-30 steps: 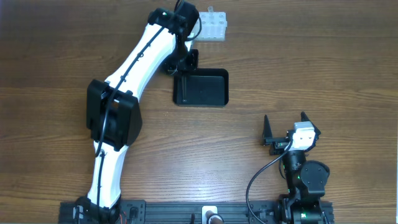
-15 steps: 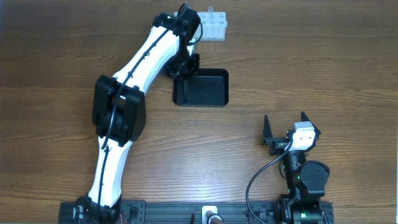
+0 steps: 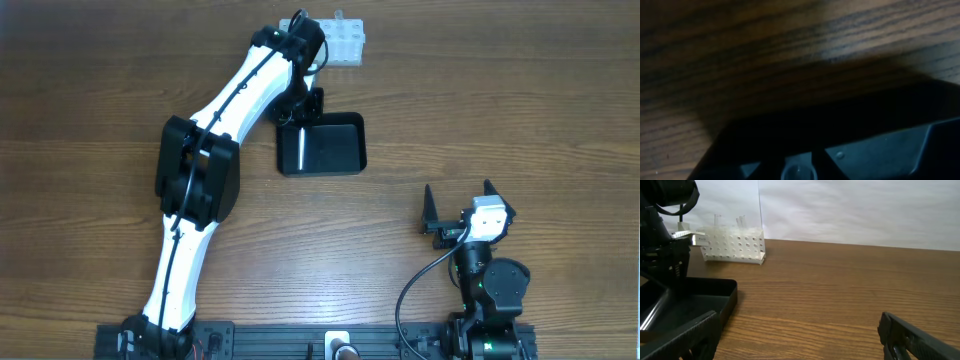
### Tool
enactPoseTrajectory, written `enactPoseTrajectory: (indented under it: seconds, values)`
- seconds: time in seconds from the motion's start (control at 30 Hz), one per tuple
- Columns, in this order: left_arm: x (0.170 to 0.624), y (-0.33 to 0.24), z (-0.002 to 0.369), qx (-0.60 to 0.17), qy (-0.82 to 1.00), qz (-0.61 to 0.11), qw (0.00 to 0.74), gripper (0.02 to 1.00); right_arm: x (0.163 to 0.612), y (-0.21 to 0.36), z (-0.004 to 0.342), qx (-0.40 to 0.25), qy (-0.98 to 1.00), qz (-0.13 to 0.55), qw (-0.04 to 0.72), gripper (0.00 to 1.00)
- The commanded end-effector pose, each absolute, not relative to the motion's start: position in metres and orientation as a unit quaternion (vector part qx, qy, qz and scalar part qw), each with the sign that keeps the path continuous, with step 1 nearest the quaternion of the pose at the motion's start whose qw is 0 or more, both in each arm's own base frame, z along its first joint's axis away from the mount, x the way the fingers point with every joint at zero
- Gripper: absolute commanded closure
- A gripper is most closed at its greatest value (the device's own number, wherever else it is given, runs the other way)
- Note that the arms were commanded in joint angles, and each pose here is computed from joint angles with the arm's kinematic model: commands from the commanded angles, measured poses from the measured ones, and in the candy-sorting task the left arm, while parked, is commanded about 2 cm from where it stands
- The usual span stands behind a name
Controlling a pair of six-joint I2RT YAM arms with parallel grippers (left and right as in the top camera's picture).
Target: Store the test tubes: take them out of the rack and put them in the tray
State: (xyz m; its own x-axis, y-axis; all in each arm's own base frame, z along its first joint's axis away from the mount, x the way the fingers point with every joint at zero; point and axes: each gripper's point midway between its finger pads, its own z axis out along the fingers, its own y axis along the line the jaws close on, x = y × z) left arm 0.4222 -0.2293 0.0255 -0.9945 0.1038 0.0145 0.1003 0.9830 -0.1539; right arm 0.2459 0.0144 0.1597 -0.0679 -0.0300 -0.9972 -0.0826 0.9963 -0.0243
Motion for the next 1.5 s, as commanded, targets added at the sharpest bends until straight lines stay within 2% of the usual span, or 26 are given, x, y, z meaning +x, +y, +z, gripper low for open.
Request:
enactPoseTrajectory:
  seconds: [0.03, 0.17, 0.3, 0.57, 0.73, 0.8, 0.97, 1.5]
  values:
    - [0.425, -0.231, 0.022, -0.043, -0.996, 0.082, 0.013, 0.748, 0.246, 0.016, 0.158, -0.040, 0.730, 0.024, 0.682, 0.007]
    - [0.423, -0.231, 0.032, -0.044, -0.995, 0.085, 0.011, 0.676, 0.246, 0.016, 0.158, -0.040, 0.730, 0.024, 0.682, 0.007]
    - [0.430, -0.236, 0.071, -0.050, -0.993, 0.101, -0.030, 0.654, 0.246, 0.016, 0.158, -0.040, 0.730, 0.024, 0.682, 0.007]
    - [0.484, -0.225, 0.160, -0.044, -0.977, 0.088, -0.190, 0.470, 0.246, 0.016, 0.158, -0.040, 0.730, 0.024, 0.682, 0.007]
    - [0.524, -0.221, 0.186, -0.034, -0.956, 0.099, -0.275, 0.303, 0.246, 0.016, 0.158, -0.040, 0.730, 0.024, 0.682, 0.007]
    - [0.537, -0.221, 0.193, -0.034, -0.948, 0.105, -0.300, 0.283, 0.246, 0.016, 0.158, -0.040, 0.730, 0.024, 0.682, 0.009]
    - [0.565, -0.224, 0.196, -0.039, -0.930, 0.114, -0.347, 0.270, 0.246, 0.016, 0.158, -0.040, 0.730, 0.024, 0.682, 0.009]
    - [0.618, -0.227, 0.148, -0.077, -0.908, 0.063, -0.408, 0.275, 0.246, 0.016, 0.158, -0.040, 0.730, 0.024, 0.682, 0.009]
